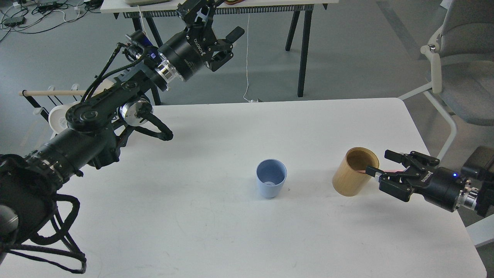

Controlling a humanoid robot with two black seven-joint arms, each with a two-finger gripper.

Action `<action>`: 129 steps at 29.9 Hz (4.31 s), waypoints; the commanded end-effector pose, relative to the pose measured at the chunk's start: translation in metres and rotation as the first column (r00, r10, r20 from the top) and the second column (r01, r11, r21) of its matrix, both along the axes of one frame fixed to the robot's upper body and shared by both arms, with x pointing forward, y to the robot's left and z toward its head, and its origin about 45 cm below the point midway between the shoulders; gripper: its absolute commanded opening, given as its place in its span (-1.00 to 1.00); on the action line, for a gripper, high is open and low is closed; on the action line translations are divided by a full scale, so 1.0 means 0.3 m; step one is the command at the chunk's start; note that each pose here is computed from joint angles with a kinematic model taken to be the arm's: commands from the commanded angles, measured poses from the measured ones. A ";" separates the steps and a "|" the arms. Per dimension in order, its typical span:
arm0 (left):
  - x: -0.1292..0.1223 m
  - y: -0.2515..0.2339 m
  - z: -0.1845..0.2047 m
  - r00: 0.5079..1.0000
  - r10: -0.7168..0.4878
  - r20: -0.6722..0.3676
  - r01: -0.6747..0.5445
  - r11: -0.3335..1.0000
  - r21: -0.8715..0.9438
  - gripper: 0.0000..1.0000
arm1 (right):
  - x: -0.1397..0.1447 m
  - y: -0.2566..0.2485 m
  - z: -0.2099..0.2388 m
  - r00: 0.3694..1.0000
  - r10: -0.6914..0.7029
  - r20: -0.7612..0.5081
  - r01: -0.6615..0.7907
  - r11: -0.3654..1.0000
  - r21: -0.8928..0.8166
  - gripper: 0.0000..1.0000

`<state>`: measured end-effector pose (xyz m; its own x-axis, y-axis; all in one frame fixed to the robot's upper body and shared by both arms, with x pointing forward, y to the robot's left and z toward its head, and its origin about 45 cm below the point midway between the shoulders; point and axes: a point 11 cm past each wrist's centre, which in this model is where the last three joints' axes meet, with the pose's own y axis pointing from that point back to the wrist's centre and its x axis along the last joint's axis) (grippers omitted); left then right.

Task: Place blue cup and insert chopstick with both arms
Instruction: 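Reach the right gripper to the pink stick in the tan cup, then grasp the pink stick and pull it up out of the tan cup, then move the pink stick over and lower it into the blue cup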

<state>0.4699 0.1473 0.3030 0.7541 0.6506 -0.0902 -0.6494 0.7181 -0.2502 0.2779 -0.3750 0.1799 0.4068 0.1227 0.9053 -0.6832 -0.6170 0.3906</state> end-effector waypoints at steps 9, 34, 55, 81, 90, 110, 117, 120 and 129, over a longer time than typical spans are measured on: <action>-0.005 -0.001 -0.015 1.000 -0.001 -0.009 0.001 1.000 0.003 0.88 | -0.056 -0.030 -0.008 0.999 0.018 -0.026 -0.019 0.999 -0.036 0.37; -0.006 0.020 -0.053 0.999 0.018 -0.032 -0.018 1.000 0.008 0.88 | -0.065 -0.054 0.008 1.000 0.007 -0.024 -0.008 0.999 -0.050 -0.25; -0.001 0.032 -0.058 0.999 0.029 -0.035 -0.028 1.000 0.013 0.88 | -0.062 -0.055 0.012 1.000 0.007 -0.021 -0.008 0.999 -0.051 -0.60; -0.001 0.037 -0.069 0.999 0.034 -0.042 -0.033 0.999 0.015 0.89 | -0.006 -0.080 0.125 0.998 -0.013 0.061 0.016 0.998 -0.053 -1.00; 0.002 0.042 -0.077 0.998 0.041 -0.047 -0.040 0.999 0.019 0.89 | -0.004 -0.041 0.327 0.988 -0.019 0.152 0.016 1.000 0.022 -1.00; 0.016 0.076 -0.103 0.995 0.078 -0.064 -0.076 0.997 0.032 0.91 | 0.090 0.364 0.423 0.960 0.167 0.225 -0.228 0.931 0.284 -1.00; 0.010 0.096 -0.127 0.993 0.089 -0.078 -0.086 0.996 0.037 0.91 | 0.083 0.423 0.387 0.955 0.220 0.201 -0.272 0.918 0.288 -1.00; 0.007 0.101 -0.137 0.992 0.092 -0.085 -0.089 0.995 0.038 0.92 | 0.055 0.421 0.342 0.951 0.269 0.155 -0.300 0.924 0.237 -1.00; 0.001 0.091 -0.149 0.992 0.086 -0.092 -0.083 0.996 0.036 0.92 | 0.005 0.331 0.229 0.955 0.289 0.065 -0.295 0.948 0.120 -1.00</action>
<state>0.4706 0.1766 0.2586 0.6827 0.7182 -0.1343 -0.7301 0.6635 -0.1632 0.2802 -0.2667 0.2578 0.3117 0.0870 0.9462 -0.4734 -0.8492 0.2341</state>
